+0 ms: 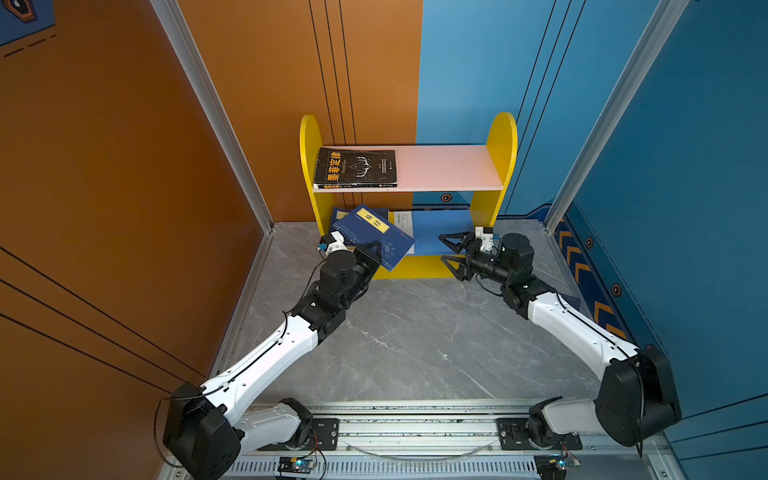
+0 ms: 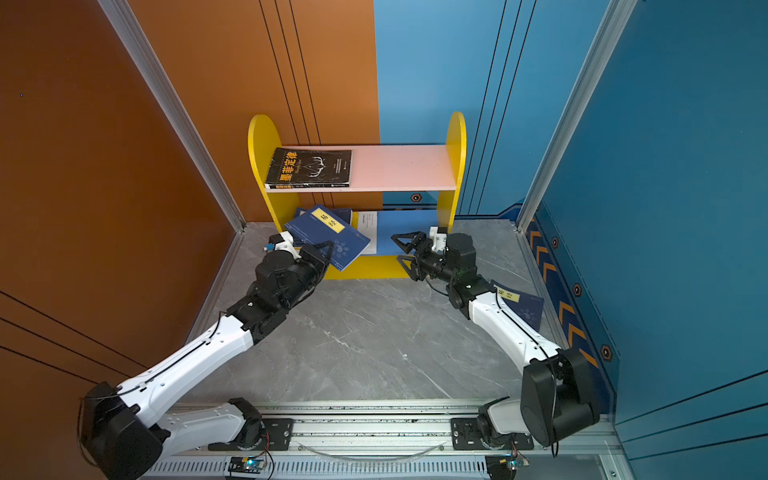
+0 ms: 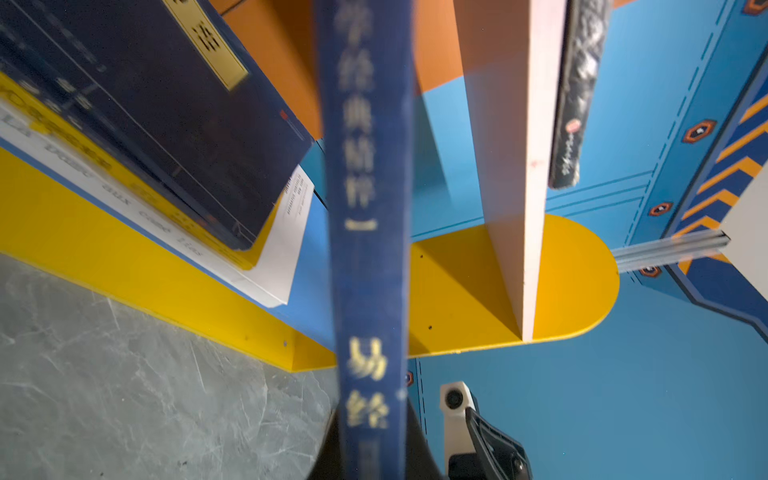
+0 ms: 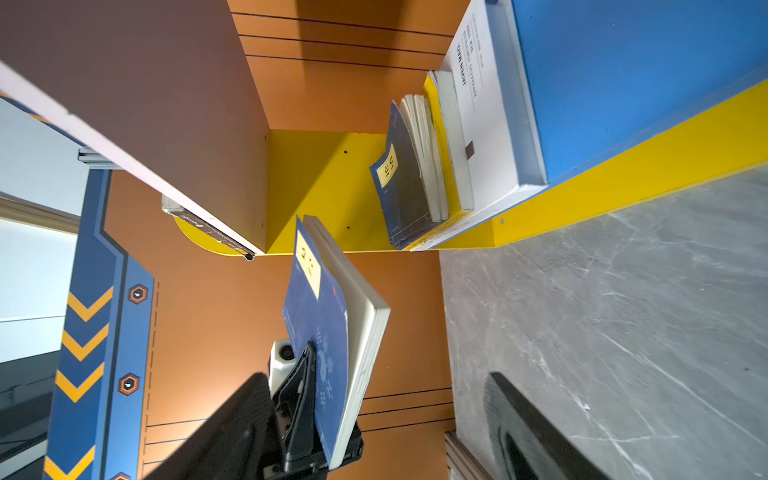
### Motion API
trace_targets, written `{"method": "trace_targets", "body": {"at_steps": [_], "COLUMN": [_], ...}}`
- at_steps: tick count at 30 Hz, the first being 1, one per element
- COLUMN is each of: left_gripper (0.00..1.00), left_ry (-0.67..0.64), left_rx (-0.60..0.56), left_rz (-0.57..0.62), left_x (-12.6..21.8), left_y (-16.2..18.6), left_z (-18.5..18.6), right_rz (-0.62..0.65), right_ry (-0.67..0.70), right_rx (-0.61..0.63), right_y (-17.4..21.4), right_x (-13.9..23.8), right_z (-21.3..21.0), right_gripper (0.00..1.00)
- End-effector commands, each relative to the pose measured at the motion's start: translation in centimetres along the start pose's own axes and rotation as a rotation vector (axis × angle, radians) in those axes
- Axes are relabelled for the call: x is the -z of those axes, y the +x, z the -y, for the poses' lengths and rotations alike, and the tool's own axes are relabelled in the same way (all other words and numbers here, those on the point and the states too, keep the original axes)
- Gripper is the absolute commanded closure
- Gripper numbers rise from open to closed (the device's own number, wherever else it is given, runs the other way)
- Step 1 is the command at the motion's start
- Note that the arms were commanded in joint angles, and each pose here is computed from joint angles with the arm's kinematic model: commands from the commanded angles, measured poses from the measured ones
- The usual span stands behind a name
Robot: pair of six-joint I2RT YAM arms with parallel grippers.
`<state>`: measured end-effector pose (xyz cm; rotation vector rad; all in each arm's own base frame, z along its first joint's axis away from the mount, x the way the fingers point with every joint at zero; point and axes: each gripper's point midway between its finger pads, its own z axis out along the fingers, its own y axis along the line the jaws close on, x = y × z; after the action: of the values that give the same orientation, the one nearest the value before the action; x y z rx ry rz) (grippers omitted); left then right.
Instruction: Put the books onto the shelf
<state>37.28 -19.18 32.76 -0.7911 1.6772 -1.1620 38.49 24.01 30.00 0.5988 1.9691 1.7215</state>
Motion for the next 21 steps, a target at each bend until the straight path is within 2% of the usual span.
{"method": "trace_targets", "body": {"at_steps": [1,11,15,21], "left_gripper": [0.99,0.99,0.99,0.99], "left_ry": [0.103,0.105,0.120,0.103], "left_rx": [0.066,0.165,0.138,0.133], "left_rz": [0.053,0.116,0.114,0.112], "left_x": [-0.3,-2.6,-3.0,-3.5], "left_y": [-2.3,-3.4,-3.6,-3.4], "left_z": [3.4,1.7,2.3,1.7], "right_rz": [0.025,-0.063,-0.110,-0.116], "right_ry": [-0.147,-0.194,-0.161,-0.174], "right_rx": [0.015,-0.009,-0.026,-0.006], "right_y": [-0.7,1.6,2.9,3.9], "right_x": [-1.2,-6.9,-8.8,-10.0], "right_z": [-4.7,-5.3,-4.4,-4.5], "right_gripper": [0.18,0.27,0.31,0.33]}}
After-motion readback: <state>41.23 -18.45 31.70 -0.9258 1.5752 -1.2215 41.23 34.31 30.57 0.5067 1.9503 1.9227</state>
